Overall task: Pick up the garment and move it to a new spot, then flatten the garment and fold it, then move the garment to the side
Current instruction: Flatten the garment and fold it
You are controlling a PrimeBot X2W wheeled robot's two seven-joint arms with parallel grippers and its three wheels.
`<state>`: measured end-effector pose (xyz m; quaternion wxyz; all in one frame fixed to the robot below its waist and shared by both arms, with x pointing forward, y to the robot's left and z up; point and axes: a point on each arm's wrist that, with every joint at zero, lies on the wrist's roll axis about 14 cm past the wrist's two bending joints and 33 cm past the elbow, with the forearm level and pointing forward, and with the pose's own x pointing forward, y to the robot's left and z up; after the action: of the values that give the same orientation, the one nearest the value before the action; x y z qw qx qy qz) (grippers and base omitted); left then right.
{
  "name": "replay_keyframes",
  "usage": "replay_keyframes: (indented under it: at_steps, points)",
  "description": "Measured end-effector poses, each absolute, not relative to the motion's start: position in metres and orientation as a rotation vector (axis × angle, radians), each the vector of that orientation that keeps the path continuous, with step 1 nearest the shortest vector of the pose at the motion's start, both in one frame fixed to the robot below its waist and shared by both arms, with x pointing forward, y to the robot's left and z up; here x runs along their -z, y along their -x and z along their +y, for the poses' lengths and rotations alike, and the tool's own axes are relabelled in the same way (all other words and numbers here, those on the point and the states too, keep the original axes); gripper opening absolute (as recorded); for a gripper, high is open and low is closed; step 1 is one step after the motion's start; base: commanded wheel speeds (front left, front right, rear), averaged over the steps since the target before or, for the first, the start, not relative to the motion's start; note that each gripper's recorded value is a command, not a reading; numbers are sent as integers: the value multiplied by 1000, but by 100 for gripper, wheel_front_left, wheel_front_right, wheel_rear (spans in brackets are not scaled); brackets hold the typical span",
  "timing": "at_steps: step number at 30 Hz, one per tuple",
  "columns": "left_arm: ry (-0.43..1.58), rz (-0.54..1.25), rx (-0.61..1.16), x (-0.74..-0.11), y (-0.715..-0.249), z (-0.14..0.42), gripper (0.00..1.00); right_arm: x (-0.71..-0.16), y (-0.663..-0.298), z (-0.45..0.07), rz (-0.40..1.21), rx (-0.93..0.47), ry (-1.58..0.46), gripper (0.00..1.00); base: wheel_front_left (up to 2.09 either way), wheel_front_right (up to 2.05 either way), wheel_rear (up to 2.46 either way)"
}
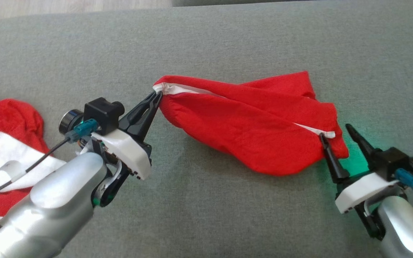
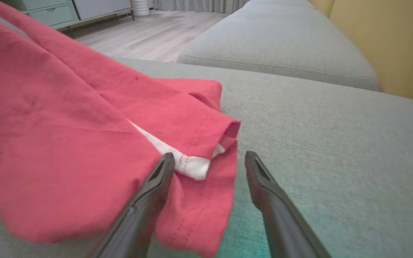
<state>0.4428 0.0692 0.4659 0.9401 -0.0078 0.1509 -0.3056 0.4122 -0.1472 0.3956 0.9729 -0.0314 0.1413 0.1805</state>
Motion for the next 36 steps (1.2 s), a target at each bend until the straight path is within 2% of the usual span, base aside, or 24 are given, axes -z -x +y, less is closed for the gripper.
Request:
replay_keyframes:
  at_steps: [6,7,8,10,15,19,27,31,32,36]
  points:
    - [17,293,618,-471,-446,70,0,-391,-414,-134,300,-437,101,100,0,0,0]
    - [18,290,617,-471,-446,70,0,-391,-415,-133,299,-442,105,84,0,0,0]
    - [19,289,615,-471,-446,71,0,-391,-415,-132,299,-447,104,48,0,0,0]
    - [17,288,612,-471,-445,72,0,-390,-414,-130,304,-456,105,0,0,0,0]
    - [13,276,602,-475,-445,75,0,-387,-411,-127,319,-465,100,0,0,0,0]
    - [-2,225,615,-485,-445,72,0,-410,-424,-133,247,-435,91,0,0,0,0]
    - [-98,6,701,-546,-471,51,0,-507,-476,-185,-21,-314,135,0,0,0,0]
    - [-175,-127,747,-586,-498,35,0,-567,-514,-202,-156,-289,161,0,0,0,0]
    - [-175,-127,747,-586,-498,35,0,-567,-514,-202,-156,-289,161,0,0,0,0]
    - [-226,-291,730,-638,-535,21,0,-641,-555,-227,-317,-231,211,0,0,0,0]
